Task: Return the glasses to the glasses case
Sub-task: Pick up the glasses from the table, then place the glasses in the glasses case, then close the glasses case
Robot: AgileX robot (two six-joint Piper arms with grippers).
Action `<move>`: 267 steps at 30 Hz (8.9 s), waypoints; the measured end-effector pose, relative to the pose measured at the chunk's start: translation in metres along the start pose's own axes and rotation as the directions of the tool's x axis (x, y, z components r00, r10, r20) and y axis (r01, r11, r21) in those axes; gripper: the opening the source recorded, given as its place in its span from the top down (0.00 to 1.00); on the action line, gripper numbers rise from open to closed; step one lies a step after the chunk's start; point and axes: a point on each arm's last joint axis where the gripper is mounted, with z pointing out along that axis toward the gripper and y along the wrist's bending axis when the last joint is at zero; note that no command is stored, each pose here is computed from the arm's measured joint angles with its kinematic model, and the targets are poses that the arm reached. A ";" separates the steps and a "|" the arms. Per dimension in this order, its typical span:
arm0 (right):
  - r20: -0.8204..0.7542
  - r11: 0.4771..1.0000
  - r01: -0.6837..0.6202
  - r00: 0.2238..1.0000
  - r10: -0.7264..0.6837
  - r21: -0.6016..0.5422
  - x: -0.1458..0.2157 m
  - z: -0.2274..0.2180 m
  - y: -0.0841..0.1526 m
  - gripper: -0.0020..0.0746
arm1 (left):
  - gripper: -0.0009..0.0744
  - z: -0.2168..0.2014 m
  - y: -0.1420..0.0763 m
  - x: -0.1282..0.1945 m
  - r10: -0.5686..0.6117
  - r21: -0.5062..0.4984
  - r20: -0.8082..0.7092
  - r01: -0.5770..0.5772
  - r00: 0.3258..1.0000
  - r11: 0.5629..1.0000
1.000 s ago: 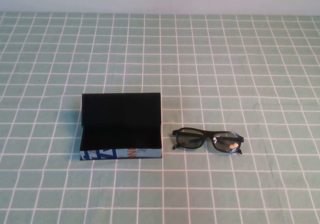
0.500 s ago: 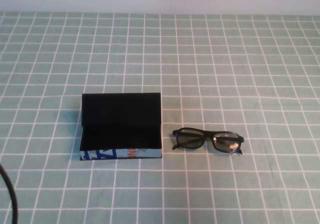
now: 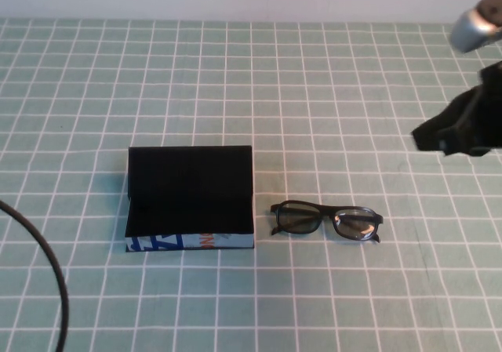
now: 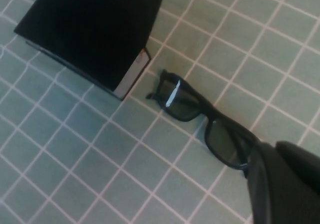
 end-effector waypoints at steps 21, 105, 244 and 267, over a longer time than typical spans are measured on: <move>-0.287 0.855 0.496 0.805 -0.519 -0.154 -0.009 0.099 0.014 0.72 | 0.99 0.051 -0.033 0.006 0.170 0.287 -0.157 -0.119 0.973 0.950; -0.067 0.664 0.631 0.703 -0.708 -0.402 -0.100 0.190 0.110 0.89 | 0.99 0.093 -0.018 -0.043 0.161 0.340 -0.334 -0.041 0.929 0.939; -0.023 0.957 0.114 0.992 -0.125 -0.268 -0.100 0.279 -0.010 0.99 | 0.99 0.179 -0.064 0.096 0.196 0.359 -0.426 -0.034 0.883 0.933; 0.006 0.853 0.201 0.974 -0.226 -0.482 -0.089 0.284 0.005 0.99 | 0.99 0.194 -0.068 0.101 0.208 0.384 -0.430 -0.030 0.879 0.923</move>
